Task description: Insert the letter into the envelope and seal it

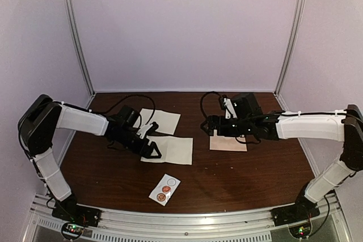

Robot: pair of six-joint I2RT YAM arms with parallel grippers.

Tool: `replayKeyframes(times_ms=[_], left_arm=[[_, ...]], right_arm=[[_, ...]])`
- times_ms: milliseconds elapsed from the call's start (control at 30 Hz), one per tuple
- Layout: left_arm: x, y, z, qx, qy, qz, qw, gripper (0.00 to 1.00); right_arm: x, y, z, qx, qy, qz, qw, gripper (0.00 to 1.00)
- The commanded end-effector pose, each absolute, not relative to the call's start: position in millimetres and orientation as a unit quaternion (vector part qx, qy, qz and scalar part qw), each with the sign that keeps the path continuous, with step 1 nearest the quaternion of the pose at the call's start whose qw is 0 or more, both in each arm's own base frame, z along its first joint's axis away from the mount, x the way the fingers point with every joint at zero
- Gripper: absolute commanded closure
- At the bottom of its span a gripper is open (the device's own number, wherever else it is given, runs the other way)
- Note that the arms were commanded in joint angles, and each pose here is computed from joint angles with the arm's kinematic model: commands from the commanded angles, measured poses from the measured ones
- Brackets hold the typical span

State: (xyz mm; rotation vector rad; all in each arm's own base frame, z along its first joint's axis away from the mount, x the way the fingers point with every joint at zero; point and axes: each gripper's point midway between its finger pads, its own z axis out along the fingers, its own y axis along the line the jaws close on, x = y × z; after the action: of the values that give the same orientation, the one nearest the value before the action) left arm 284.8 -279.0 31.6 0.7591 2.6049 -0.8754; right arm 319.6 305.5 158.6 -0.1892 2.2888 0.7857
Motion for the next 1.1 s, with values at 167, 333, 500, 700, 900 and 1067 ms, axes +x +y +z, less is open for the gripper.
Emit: replayKeyframes(times_ms=[167, 333, 500, 700, 900, 1067], left_arm=[[296, -270, 103, 0.239, 0.894, -0.307, 0.222, 0.17], [316, -246, 86, 0.199, 0.908, -0.308, 0.202, 0.17], [323, -238, 61, 0.189, 0.918, -0.292, 0.190, 0.17], [326, -234, 47, 0.187, 0.923, -0.280, 0.184, 0.19], [321, -236, 33, 0.189, 0.924, -0.287, 0.165, 0.31], [319, -236, 25, 0.189, 0.926, -0.287, 0.154, 0.35]], right_arm=[[325, 317, 144, -0.057, 0.890, 0.308, 0.332, 0.15], [326, 326, 126, -0.057, 0.901, 0.295, 0.313, 0.25], [323, 338, 114, -0.059, 0.901, 0.309, 0.299, 0.26], [324, 347, 94, -0.059, 0.909, 0.305, 0.278, 0.29], [327, 355, 77, -0.062, 0.916, 0.299, 0.261, 0.31], [334, 364, 71, -0.061, 0.913, 0.305, 0.263, 0.32]])
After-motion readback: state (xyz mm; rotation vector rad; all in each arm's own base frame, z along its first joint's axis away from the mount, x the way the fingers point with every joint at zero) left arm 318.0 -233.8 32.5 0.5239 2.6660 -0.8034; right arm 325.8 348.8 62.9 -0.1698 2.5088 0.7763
